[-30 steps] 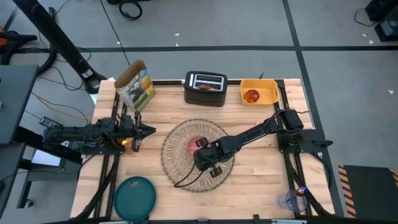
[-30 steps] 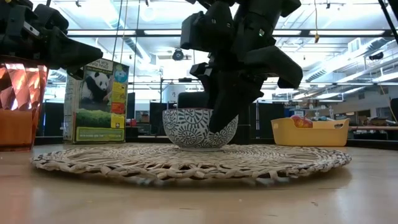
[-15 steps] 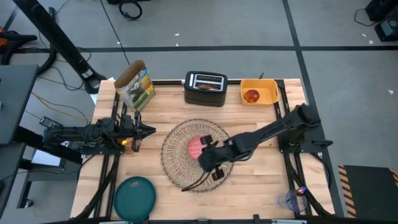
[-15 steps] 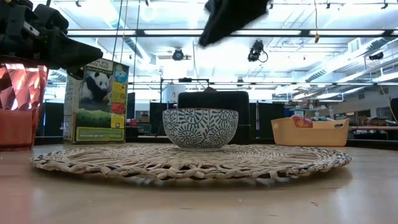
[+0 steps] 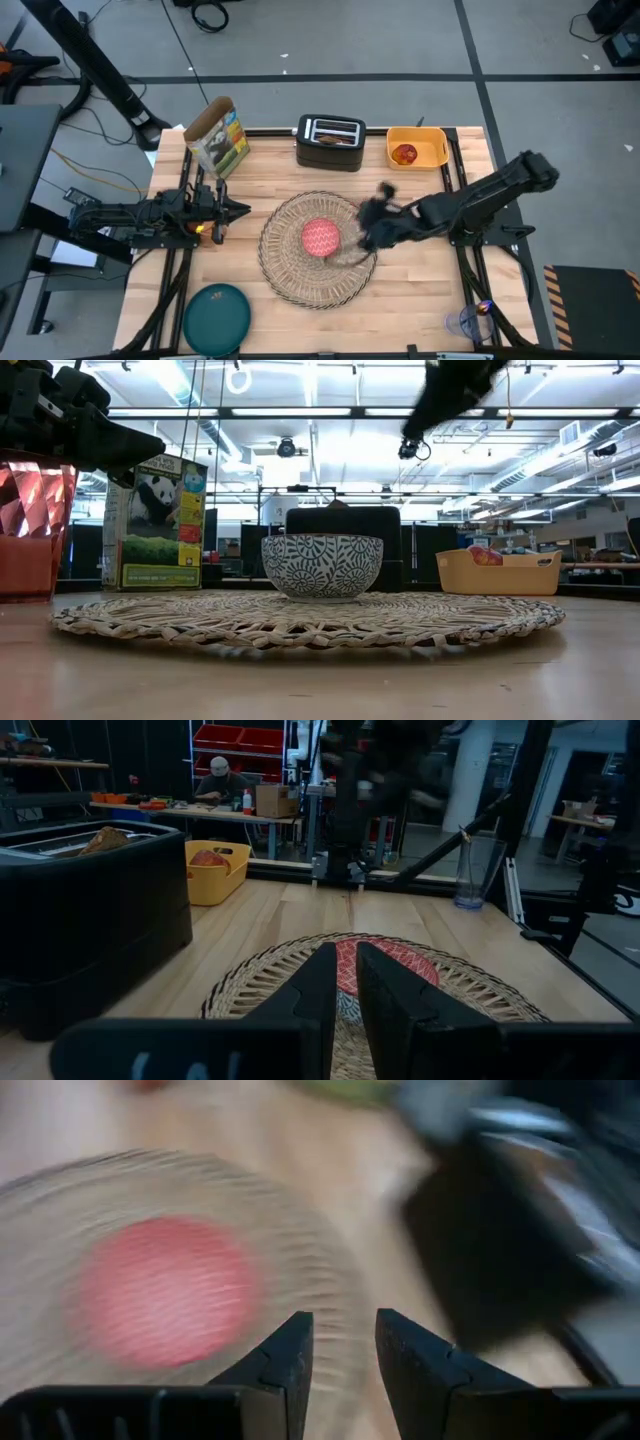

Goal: Arrange a breakfast setting
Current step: Put the apple on the brown placemat at the top left of the red patterned bowl

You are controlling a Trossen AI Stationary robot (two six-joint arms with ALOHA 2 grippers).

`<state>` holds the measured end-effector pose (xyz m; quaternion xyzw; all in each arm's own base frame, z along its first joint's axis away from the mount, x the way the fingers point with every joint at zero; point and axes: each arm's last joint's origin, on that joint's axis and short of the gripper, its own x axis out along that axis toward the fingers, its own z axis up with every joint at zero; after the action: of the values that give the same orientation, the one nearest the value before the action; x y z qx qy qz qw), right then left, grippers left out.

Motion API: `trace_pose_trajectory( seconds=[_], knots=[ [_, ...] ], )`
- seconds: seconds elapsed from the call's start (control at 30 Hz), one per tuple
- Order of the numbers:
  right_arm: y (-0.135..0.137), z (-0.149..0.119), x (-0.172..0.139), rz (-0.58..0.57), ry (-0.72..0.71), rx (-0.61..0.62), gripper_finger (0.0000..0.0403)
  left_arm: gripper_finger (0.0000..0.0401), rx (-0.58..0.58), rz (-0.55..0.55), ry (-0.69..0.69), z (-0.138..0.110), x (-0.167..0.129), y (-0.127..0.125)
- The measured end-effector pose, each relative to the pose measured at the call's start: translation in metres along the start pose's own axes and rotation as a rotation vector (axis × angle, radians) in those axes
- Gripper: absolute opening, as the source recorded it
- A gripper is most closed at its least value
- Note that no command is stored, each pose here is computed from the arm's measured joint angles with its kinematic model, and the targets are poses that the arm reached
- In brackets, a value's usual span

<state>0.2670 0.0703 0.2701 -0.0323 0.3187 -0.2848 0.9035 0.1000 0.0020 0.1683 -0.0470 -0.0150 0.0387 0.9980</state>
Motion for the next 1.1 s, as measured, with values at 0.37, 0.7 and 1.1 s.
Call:
trace_pose_trajectory(
  seconds=[0.37,0.7,1.1],
  knots=[
    [-0.083,-0.046,0.029,-0.317,-0.020,0.549,0.0163,0.0050,0.000,0.000,0.000,0.000,0.000,0.000],
    [-0.136,-0.081,0.071,-0.713,-0.055,0.858,0.0164,0.0050,0.000,0.000,0.000,0.000,0.000,0.000],
    [-0.180,-0.095,0.086,-0.753,0.122,1.105,0.0155,0.0050,0.000,0.000,0.000,0.000,0.000,0.000]
  ],
)
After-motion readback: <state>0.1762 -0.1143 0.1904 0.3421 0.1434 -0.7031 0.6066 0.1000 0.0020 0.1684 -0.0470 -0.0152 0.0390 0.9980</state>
